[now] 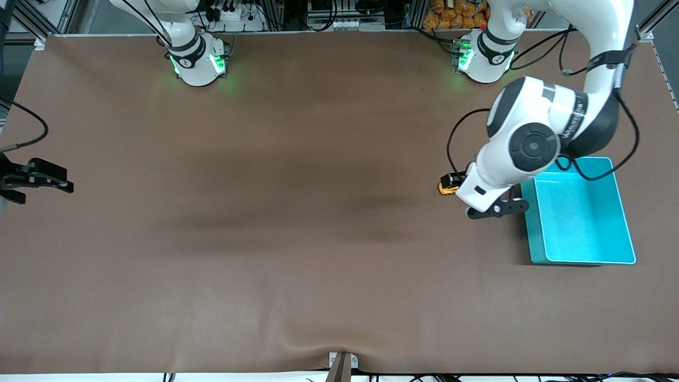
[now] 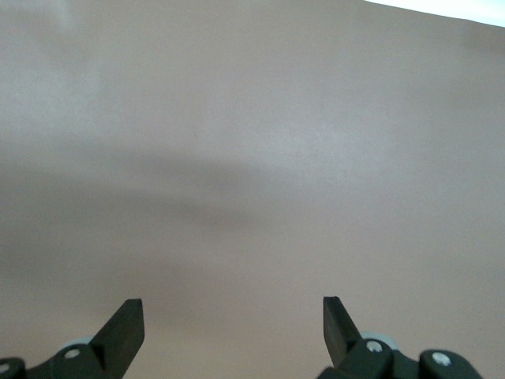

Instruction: Wind and store yellow beetle car

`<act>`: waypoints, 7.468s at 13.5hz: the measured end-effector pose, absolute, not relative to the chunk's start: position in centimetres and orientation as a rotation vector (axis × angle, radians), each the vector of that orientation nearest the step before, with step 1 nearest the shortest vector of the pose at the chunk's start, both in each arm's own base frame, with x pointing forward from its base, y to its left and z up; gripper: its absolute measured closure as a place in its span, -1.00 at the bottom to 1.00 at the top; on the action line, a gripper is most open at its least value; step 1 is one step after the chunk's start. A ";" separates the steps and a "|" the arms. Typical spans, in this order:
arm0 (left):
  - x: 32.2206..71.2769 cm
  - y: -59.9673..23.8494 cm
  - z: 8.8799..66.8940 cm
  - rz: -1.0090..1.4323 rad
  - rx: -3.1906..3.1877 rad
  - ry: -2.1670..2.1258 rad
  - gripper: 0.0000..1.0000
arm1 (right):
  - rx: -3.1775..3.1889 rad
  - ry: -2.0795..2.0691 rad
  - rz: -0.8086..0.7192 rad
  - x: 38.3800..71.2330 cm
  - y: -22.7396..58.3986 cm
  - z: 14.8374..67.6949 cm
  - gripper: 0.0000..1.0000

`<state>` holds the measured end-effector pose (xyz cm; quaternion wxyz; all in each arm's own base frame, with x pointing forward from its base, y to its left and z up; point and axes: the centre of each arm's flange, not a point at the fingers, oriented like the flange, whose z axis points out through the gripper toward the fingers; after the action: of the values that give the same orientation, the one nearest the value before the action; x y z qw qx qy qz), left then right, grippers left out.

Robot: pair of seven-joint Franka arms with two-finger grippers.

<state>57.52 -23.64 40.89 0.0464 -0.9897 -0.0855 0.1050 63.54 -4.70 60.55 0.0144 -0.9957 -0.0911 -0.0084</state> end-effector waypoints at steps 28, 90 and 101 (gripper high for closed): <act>49.6 -14.5 21.6 0.110 -2.301 -2.189 -1.00 | -3.106 -0.188 -0.148 56.0 -4.0 63.7 -1.00; 60.2 14.8 21.6 0.272 -3.088 0.094 0.01 | -3.105 -0.202 -0.192 57.1 -3.3 62.5 -1.00; 62.5 12.7 32.4 0.045 -3.048 0.104 -1.00 | -3.106 -0.120 -0.181 57.1 -3.1 62.4 -1.00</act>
<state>62.54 12.65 32.37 0.0458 -0.9983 0.0342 0.0148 57.10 -3.10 62.44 0.0141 -0.9975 -0.0385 -0.0583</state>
